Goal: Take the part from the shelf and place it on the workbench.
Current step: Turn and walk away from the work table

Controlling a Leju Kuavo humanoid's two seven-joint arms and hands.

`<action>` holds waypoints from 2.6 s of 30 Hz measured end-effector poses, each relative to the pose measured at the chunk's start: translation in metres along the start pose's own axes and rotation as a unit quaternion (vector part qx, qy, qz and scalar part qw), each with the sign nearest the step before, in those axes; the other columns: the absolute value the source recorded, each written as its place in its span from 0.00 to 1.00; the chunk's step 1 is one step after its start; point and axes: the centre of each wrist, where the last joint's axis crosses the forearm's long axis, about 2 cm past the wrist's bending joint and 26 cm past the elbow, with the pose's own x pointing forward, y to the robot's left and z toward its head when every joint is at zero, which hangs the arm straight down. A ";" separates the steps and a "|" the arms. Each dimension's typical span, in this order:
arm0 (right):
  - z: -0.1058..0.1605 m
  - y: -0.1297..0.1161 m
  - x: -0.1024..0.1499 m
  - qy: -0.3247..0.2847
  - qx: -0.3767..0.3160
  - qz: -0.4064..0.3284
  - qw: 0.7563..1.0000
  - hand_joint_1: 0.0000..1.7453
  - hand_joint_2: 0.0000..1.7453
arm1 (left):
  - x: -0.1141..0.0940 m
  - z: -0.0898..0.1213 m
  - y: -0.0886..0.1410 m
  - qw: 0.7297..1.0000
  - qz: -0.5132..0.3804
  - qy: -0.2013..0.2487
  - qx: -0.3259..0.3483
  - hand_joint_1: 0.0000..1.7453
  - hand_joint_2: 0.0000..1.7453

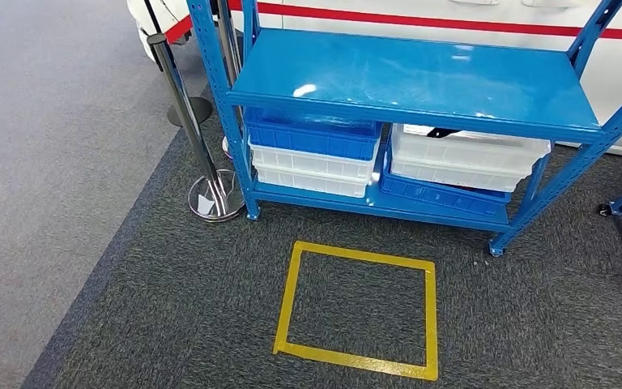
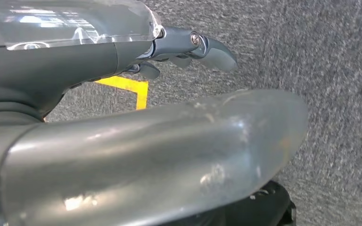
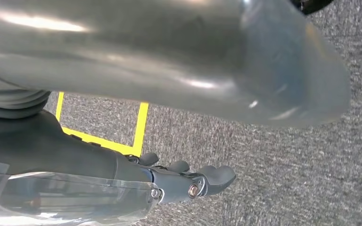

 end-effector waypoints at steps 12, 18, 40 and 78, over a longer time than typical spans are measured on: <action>0.000 0.000 0.000 0.000 0.001 0.000 1.000 0.00 0.00 | -0.001 0.000 0.001 1.000 0.000 0.001 0.001 0.00 0.00; 0.000 0.000 0.000 0.000 0.001 0.000 1.000 0.00 0.00 | 0.000 0.000 0.000 1.000 0.001 0.001 0.001 0.00 0.00; 0.000 0.000 0.000 0.000 0.001 -0.001 1.000 0.00 0.00 | -0.002 0.001 0.000 1.000 0.003 0.002 0.001 0.00 0.00; 0.000 0.001 0.001 -0.001 0.001 -0.001 1.000 0.00 0.00 | -0.001 0.000 0.000 1.000 0.003 0.001 0.001 0.00 0.00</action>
